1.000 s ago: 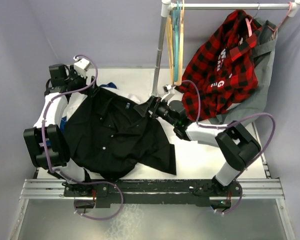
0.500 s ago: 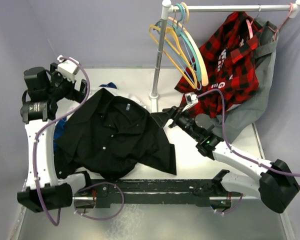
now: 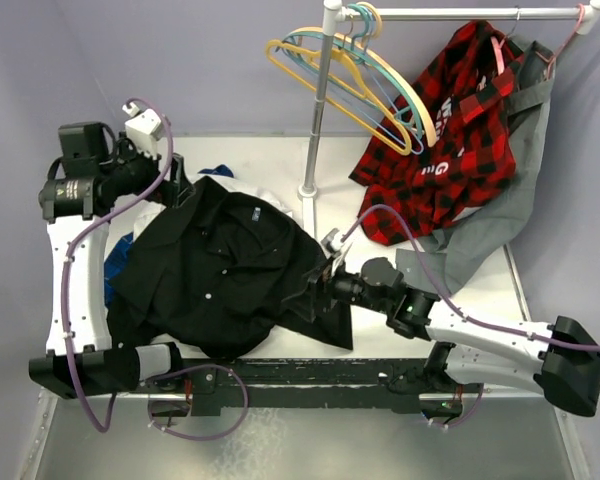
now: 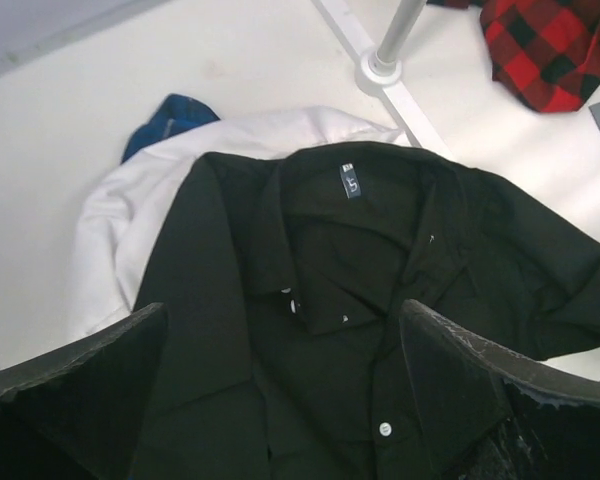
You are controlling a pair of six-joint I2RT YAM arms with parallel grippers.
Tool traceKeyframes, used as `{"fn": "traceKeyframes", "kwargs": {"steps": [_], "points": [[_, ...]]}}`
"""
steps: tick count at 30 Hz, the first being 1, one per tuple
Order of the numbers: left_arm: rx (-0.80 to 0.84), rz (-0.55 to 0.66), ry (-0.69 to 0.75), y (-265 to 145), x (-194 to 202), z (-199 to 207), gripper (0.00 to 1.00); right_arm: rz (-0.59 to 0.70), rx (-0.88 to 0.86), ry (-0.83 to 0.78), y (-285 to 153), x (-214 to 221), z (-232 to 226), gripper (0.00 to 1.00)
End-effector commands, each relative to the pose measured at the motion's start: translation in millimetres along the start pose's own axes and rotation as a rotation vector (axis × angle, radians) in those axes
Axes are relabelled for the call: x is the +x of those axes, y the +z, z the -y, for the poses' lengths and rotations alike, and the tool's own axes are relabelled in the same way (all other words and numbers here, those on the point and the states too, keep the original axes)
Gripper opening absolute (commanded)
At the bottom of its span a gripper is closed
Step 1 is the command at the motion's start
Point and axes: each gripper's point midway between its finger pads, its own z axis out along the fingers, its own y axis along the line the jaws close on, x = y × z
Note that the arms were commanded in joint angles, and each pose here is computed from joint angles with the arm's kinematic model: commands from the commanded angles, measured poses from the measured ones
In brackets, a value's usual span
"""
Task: Place the shirt on the hanger
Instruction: Adjust the shirt at the center of the board, then pick up the hanger from the clothesline.
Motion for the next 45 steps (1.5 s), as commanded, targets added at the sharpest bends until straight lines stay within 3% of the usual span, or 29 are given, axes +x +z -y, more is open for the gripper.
{"fn": "traceKeyframes", "kwargs": {"steps": [1,6,8,11,17,20,27,38,45], "points": [[-0.04,-0.059,-0.026,18,1,7,0.99,0.032,-0.039,-0.299,-6,-49,-40,1.0],[-0.086,-0.104,-0.011,29,16,1,0.99,0.301,0.128,-0.489,-45,-216,-74,1.0],[-0.057,-0.104,-0.012,32,18,7,0.99,0.367,0.244,-0.554,-57,-276,-72,1.0],[-0.053,-0.101,-0.005,32,17,7,0.99,0.453,0.251,-0.609,-78,-361,-65,1.0],[-0.029,-0.096,0.0,31,18,12,0.99,0.471,0.378,-0.656,-99,-459,-18,1.0],[-0.027,-0.09,0.005,29,17,13,0.99,0.48,0.368,-0.59,-117,-479,20,1.0],[-0.006,-0.088,0.011,30,20,17,0.99,0.427,0.405,-0.466,-111,-457,86,0.88],[0.006,-0.085,0.014,32,20,19,0.99,0.392,0.477,-0.432,-100,-445,124,0.77],[0.001,-0.087,0.016,32,22,18,0.99,0.375,0.498,-0.409,-92,-441,141,0.64]]}}
